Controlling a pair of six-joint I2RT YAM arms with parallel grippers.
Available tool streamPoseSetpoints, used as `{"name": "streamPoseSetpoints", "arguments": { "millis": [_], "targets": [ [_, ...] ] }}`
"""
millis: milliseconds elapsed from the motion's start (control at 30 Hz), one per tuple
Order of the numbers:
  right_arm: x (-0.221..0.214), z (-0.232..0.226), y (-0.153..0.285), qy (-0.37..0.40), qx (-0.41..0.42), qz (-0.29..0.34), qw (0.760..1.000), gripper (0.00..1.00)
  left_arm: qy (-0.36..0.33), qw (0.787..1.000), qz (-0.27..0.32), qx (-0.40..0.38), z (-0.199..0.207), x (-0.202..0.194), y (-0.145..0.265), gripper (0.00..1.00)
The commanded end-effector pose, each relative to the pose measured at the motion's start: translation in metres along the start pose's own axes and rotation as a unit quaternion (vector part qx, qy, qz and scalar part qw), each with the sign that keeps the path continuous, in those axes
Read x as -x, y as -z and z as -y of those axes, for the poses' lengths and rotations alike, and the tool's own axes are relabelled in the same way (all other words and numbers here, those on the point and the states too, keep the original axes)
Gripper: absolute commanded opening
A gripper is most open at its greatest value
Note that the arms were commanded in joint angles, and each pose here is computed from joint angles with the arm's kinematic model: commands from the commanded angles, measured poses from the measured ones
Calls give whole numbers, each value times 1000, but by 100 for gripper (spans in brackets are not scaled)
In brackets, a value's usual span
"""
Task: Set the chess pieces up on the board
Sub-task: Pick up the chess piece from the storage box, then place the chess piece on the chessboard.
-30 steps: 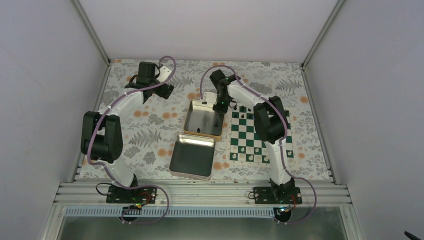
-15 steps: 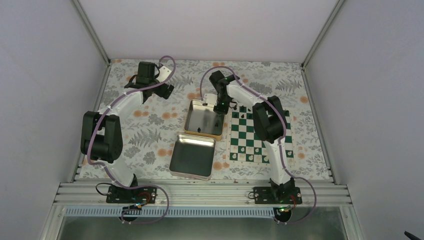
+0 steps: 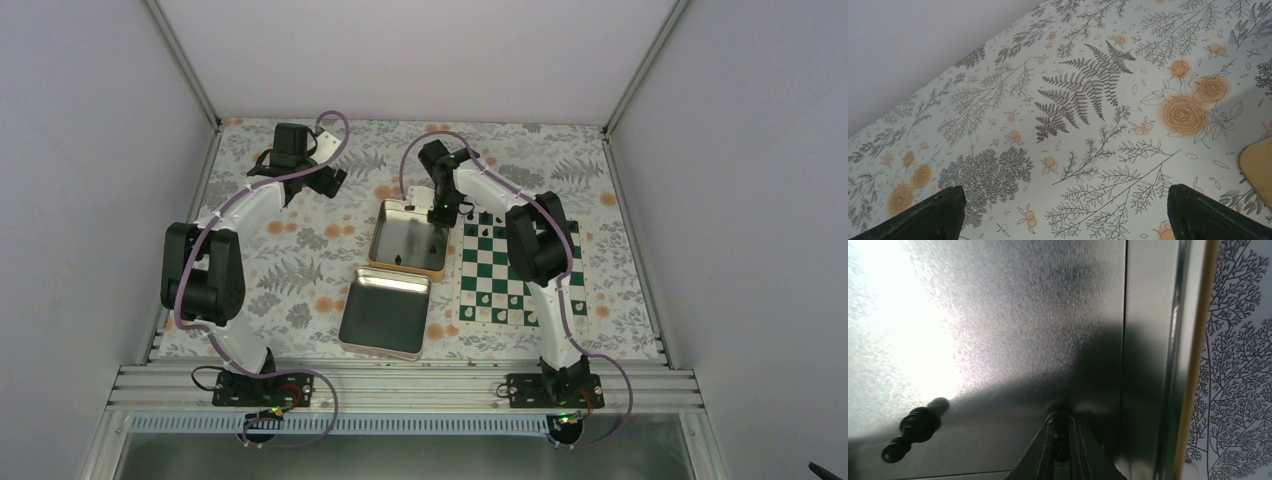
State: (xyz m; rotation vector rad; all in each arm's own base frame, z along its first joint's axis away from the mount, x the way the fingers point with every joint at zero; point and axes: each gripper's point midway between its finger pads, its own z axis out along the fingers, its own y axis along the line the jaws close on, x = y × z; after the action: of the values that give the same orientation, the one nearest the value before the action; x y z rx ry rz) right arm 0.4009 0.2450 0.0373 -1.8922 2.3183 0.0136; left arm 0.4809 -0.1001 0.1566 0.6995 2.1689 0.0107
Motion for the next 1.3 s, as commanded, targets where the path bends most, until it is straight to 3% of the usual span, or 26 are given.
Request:
{"name": "streamPoseSetpoints", "arguments": {
  "millis": [0, 267, 500, 800, 1267],
  "targets": [
    [22, -3, 40, 10, -2, 54, 998, 4, 0, 1000, 17, 2, -2, 9, 10, 100],
    [5, 13, 111, -28, -29, 107, 993, 4, -1, 1000, 23, 10, -7, 14, 17, 100],
    [-82, 41, 136, -118, -61, 91, 987, 4, 0, 1000, 21, 12, -8, 14, 17, 100],
    [-197, 34, 120, -228, -55, 70, 970, 4, 1, 1000, 17, 13, -8, 16, 12, 100],
    [-251, 30, 53, -289, -18, 62, 955, 5, -2, 1000, 11, 17, -6, 15, 10, 100]
  ]
}}
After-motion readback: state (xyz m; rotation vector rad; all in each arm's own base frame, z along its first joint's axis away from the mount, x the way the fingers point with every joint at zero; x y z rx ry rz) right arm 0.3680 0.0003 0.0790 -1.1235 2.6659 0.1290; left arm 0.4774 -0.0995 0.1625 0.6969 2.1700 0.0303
